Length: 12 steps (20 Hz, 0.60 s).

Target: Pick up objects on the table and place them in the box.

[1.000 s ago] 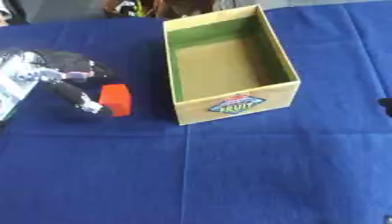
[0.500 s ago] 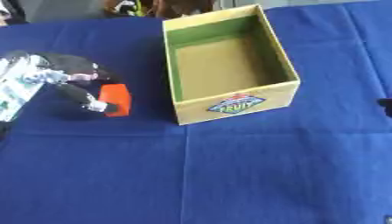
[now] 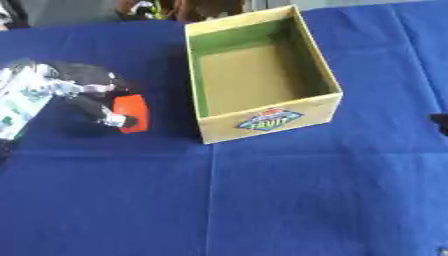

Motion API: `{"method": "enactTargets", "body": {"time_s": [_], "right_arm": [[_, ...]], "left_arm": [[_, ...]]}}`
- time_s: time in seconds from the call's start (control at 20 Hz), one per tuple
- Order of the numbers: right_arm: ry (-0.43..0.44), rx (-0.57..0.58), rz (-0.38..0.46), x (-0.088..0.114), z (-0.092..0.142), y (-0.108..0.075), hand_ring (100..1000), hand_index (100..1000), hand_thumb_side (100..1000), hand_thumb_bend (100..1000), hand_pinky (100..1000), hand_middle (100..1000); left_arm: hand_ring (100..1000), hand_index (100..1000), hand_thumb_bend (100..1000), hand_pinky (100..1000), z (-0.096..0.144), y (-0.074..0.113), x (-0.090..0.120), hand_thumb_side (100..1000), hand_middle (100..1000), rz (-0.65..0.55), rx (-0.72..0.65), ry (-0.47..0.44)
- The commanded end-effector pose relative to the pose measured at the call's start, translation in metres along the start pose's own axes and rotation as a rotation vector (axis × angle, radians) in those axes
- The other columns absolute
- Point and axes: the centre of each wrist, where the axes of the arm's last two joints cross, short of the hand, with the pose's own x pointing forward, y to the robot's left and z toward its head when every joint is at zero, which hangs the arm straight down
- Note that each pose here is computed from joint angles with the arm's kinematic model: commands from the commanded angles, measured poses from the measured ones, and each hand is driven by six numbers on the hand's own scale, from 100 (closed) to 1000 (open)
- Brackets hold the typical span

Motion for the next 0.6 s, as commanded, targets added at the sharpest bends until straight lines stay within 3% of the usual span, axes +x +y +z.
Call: {"method": "enactTargets", "body": {"time_s": [0.05,0.35,0.6], "right_arm": [[-0.021,-0.006,0.004,0.004,-0.003,-0.001,959,934,973,100,817,641],[-0.018,-0.004,0.0,0.004,-0.003,0.0,959,933,976,100,818,640],[-0.018,-0.01,0.001,0.004,-0.003,-0.001,959,932,977,100,817,638]], "left_arm": [[746,1000,541,654,0.003,0.001,-0.003,940,719,-0.119,-0.138,-0.054],[674,953,451,597,0.004,0.007,0.0,852,621,-0.145,-0.118,-0.056],[564,879,351,448,0.009,0.011,0.003,607,519,-0.159,-0.047,-0.037]]}}
